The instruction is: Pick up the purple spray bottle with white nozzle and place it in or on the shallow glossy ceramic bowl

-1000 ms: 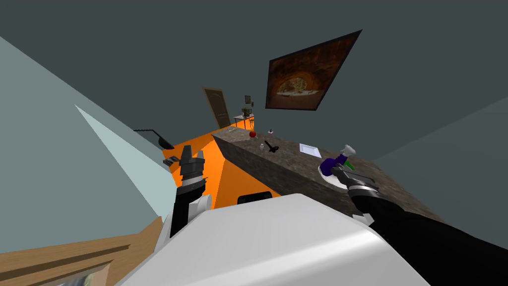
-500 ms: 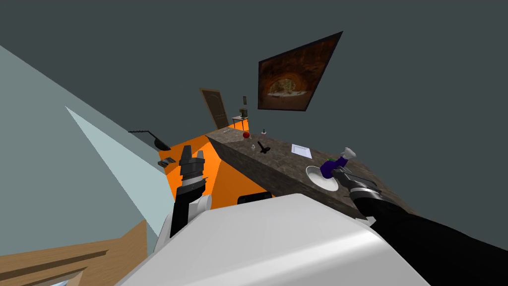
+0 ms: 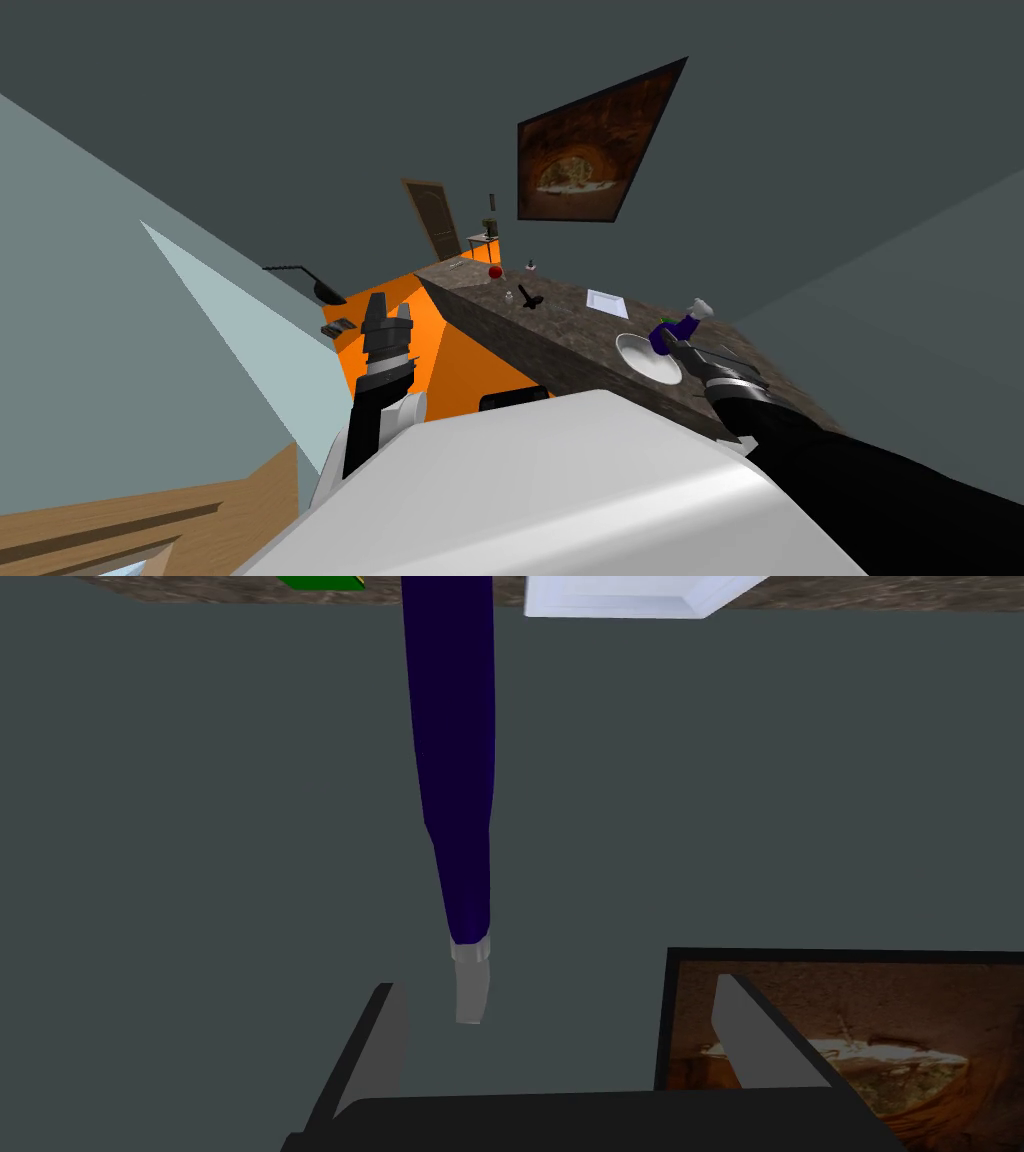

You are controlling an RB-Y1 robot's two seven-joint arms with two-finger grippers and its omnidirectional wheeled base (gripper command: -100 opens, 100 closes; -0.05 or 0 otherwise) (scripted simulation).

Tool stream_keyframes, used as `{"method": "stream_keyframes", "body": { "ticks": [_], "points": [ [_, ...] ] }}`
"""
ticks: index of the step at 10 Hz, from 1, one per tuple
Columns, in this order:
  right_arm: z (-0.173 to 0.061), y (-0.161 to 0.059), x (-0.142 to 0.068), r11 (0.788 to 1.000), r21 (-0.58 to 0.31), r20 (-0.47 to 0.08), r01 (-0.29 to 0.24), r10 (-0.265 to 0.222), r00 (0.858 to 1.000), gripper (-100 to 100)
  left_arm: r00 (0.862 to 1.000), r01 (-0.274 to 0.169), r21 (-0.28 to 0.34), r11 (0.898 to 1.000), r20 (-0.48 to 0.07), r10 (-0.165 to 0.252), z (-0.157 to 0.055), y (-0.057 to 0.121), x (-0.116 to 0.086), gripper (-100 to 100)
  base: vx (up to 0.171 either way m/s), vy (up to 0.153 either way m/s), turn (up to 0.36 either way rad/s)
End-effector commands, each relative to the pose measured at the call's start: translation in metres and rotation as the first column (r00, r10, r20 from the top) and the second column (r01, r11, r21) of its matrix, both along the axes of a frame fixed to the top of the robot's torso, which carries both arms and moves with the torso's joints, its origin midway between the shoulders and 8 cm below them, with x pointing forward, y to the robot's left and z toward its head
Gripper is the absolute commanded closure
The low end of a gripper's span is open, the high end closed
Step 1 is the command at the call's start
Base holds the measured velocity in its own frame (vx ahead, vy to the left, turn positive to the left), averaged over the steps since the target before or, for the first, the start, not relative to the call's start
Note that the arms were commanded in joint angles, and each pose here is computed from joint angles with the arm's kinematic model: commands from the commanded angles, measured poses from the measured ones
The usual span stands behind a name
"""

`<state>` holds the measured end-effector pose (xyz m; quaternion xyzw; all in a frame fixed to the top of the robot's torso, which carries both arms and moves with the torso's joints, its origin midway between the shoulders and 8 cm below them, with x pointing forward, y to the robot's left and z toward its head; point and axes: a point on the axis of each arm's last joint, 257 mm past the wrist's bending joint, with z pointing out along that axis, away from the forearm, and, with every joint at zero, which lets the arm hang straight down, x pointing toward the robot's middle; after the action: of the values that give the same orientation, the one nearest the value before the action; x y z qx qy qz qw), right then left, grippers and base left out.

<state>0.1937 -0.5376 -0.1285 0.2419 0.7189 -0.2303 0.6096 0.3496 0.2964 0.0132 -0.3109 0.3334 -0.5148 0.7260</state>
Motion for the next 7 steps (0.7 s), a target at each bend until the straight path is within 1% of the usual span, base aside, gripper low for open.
{"method": "stream_keyframes", "body": {
  "ticks": [1,2,7],
  "points": [
    [0.000,0.000,0.000,1.000,0.000,0.000,0.000,0.000,1.000,0,1.000,0.000,0.000,1.000,0.000,0.000,0.000,0.000,0.000,0,0.000,0.000,0.000],
    [0.013,-0.005,-0.007,1.000,-0.002,0.003,0.010,-0.010,1.000,-100,1.000,0.000,0.000,1.000,0.000,0.000,0.000,0.000,0.000,0,0.004,0.009,0.045],
    [0.043,-0.011,-0.022,1.000,-0.007,0.008,0.025,-0.025,1.000,-100,1.000,0.000,0.000,1.000,0.000,0.000,0.000,0.000,0.000,0,0.008,0.015,0.027]
  ]
}}
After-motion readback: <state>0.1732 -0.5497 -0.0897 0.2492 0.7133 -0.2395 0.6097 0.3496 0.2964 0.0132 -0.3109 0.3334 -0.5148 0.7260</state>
